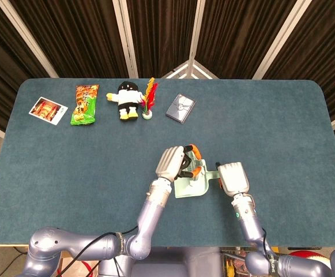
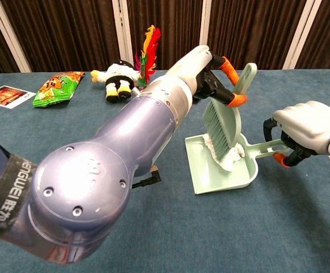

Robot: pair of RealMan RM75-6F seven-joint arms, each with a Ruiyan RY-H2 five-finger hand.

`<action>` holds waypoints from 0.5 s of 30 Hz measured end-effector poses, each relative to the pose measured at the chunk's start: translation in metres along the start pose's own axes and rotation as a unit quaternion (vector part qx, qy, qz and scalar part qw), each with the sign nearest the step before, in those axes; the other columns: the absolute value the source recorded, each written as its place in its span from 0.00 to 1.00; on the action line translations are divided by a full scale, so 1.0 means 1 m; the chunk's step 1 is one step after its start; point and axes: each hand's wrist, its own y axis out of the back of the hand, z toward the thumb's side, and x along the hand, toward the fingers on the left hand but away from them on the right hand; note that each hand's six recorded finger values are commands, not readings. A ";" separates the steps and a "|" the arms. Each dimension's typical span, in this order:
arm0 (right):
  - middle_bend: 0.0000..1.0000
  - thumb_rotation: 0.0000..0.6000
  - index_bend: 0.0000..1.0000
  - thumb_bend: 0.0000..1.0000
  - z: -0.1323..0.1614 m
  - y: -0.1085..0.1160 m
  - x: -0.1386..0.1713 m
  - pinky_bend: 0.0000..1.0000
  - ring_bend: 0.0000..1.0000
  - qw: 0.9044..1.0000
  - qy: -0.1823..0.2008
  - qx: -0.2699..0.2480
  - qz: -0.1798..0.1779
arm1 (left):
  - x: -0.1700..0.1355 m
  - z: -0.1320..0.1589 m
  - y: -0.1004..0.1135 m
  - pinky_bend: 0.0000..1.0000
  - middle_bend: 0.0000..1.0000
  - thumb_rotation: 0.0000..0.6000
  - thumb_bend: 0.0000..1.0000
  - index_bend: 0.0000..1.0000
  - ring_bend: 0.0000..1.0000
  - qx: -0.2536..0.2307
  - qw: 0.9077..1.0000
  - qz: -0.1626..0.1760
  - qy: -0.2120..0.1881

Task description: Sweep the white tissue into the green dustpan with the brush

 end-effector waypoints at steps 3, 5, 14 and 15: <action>0.89 1.00 0.65 0.45 0.000 -0.001 0.001 0.87 0.92 1.000 0.001 0.000 0.002 | -0.003 0.003 0.000 1.00 1.00 1.00 0.50 0.79 1.00 -0.011 1.000 -0.001 -0.005; 0.89 1.00 0.65 0.45 0.001 -0.002 0.002 0.87 0.92 1.000 0.001 0.001 0.002 | -0.004 0.004 0.002 1.00 1.00 1.00 0.50 0.79 1.00 -0.016 1.000 -0.001 -0.007; 0.89 1.00 0.65 0.45 0.000 -0.004 0.005 0.87 0.92 1.000 -0.001 0.005 0.004 | -0.013 0.007 0.021 1.00 1.00 1.00 0.49 0.79 1.00 -0.056 0.998 0.000 -0.027; 0.89 1.00 0.65 0.45 0.000 -0.004 0.005 0.87 0.92 1.000 -0.001 0.005 0.004 | -0.014 0.007 0.025 1.00 1.00 1.00 0.49 0.79 1.00 -0.060 0.998 0.001 -0.030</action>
